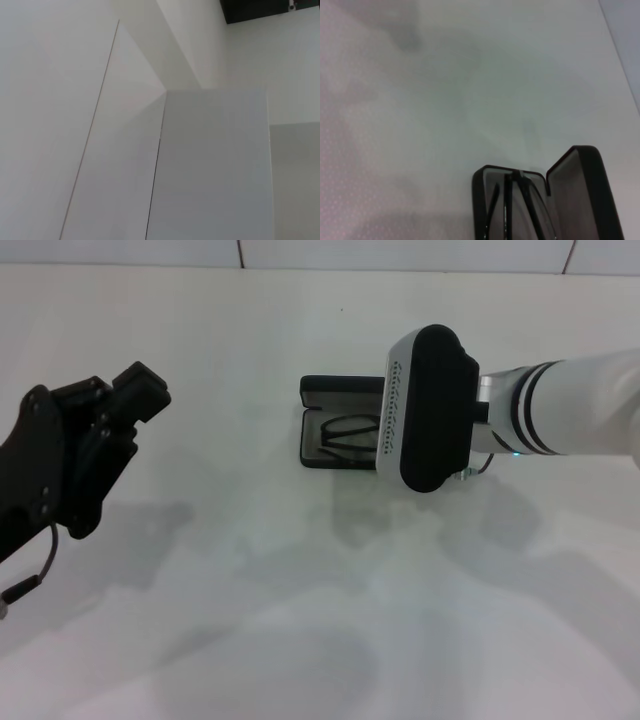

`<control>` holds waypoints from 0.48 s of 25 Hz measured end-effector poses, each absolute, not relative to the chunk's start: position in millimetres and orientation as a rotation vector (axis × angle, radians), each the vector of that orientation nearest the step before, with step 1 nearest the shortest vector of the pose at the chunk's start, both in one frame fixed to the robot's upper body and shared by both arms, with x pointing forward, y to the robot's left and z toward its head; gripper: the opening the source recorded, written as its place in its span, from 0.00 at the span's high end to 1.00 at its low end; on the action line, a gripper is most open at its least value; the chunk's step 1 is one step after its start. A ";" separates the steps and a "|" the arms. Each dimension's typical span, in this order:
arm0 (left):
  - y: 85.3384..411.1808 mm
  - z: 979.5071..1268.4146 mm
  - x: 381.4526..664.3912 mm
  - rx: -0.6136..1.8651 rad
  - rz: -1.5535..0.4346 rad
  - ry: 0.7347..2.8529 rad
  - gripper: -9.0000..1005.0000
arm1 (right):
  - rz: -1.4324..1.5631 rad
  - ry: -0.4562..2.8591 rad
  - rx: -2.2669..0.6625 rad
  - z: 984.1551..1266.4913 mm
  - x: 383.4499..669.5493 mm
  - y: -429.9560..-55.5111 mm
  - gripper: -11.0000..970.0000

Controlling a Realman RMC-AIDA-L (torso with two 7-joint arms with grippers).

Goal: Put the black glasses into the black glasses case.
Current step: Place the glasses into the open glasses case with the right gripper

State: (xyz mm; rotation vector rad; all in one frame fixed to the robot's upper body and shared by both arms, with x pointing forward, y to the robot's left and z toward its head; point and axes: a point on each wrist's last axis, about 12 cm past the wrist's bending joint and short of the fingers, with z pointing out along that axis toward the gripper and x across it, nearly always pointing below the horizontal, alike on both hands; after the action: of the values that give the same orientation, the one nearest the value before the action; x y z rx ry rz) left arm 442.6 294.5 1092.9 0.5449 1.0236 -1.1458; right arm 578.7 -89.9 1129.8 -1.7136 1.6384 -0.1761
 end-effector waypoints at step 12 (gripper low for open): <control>293.4 1091.7 440.9 0.548 -1.143 1.023 0.93 | -0.167 1.660 -1.677 1128.7 579.9 -92.6 0.80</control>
State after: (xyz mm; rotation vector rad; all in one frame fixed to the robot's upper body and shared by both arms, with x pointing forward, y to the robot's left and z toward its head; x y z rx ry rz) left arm 440.9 293.4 1091.7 0.5475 1.0228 -1.1434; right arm 579.9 -92.6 1128.7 -1.6770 1.6603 -0.1673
